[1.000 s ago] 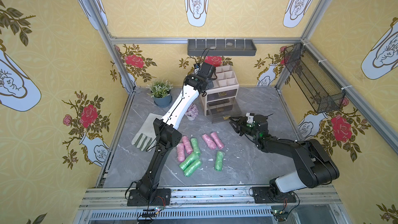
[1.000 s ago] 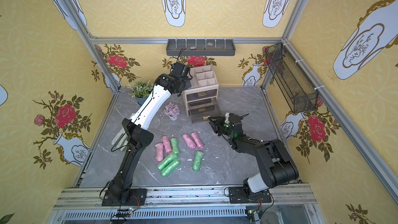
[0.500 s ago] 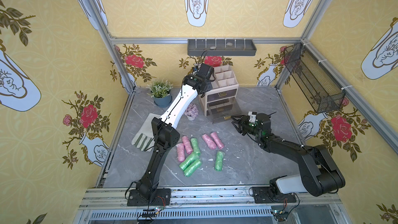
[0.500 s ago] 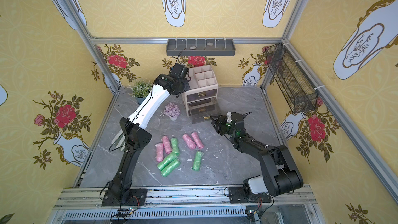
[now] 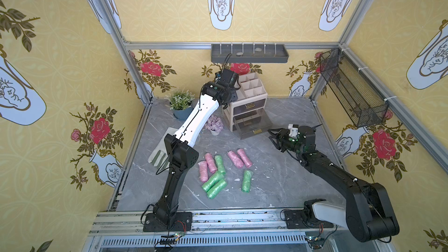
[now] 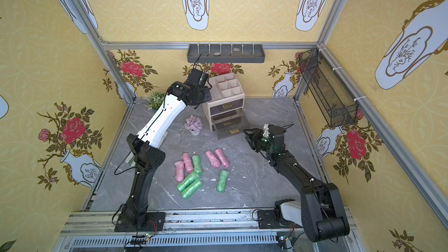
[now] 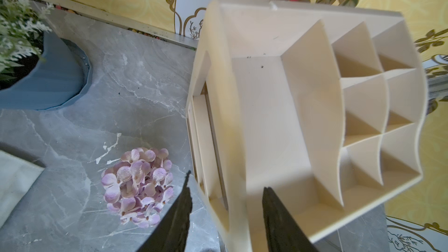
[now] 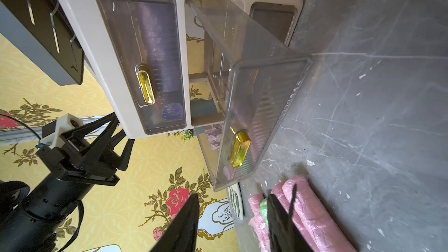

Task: Sort the rolls of trash bags by color and place them into the drawer
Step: Open the drawer in the storage box, then pick up the roll of trash bags from the center of the board.

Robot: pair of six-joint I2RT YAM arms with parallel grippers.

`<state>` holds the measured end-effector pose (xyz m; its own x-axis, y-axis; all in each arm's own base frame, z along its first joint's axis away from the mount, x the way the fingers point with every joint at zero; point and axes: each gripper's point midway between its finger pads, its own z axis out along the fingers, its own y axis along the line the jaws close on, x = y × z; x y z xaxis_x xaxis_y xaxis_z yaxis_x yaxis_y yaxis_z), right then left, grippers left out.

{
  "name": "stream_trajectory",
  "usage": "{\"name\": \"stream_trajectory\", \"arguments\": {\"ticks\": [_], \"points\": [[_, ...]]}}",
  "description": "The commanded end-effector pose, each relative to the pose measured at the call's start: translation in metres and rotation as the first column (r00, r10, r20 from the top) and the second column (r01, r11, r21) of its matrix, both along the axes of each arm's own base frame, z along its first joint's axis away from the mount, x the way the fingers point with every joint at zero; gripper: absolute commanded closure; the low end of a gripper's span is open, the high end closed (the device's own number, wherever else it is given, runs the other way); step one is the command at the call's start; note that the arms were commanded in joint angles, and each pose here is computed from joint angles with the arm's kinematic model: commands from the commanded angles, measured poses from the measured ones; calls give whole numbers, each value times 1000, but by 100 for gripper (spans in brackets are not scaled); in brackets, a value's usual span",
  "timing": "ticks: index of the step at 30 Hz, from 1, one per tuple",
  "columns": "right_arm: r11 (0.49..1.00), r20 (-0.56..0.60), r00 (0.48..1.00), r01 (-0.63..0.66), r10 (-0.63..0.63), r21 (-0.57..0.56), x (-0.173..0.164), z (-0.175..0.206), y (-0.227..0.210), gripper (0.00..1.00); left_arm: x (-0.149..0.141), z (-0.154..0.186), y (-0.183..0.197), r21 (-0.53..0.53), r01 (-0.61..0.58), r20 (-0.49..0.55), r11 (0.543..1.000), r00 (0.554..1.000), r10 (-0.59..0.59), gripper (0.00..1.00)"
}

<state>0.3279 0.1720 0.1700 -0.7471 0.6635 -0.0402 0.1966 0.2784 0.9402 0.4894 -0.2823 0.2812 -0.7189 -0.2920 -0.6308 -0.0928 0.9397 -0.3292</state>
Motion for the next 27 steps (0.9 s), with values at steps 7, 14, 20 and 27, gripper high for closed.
{"name": "stream_trajectory", "arguments": {"ticks": [7, 14, 20, 27], "points": [[993, 29, 998, -51, 54, -109, -16, 20, -7, 50, -12, 49, 8, -6, 45, 110, 999, 993, -44, 49], [970, 10, 998, -54, 58, -235, -32, 31, -18, 49, -48, 94, 36, 4, 64, 211, 998, 976, -63, 49], [911, -32, 995, -99, 94, -400, -53, 36, -12, 47, -98, 108, 74, 31, 78, 280, 996, 956, -83, 47], [816, -127, 974, -228, 190, -530, -87, 17, 35, 46, -150, 78, 140, 88, 4, 264, 996, 964, -27, 41]]}}
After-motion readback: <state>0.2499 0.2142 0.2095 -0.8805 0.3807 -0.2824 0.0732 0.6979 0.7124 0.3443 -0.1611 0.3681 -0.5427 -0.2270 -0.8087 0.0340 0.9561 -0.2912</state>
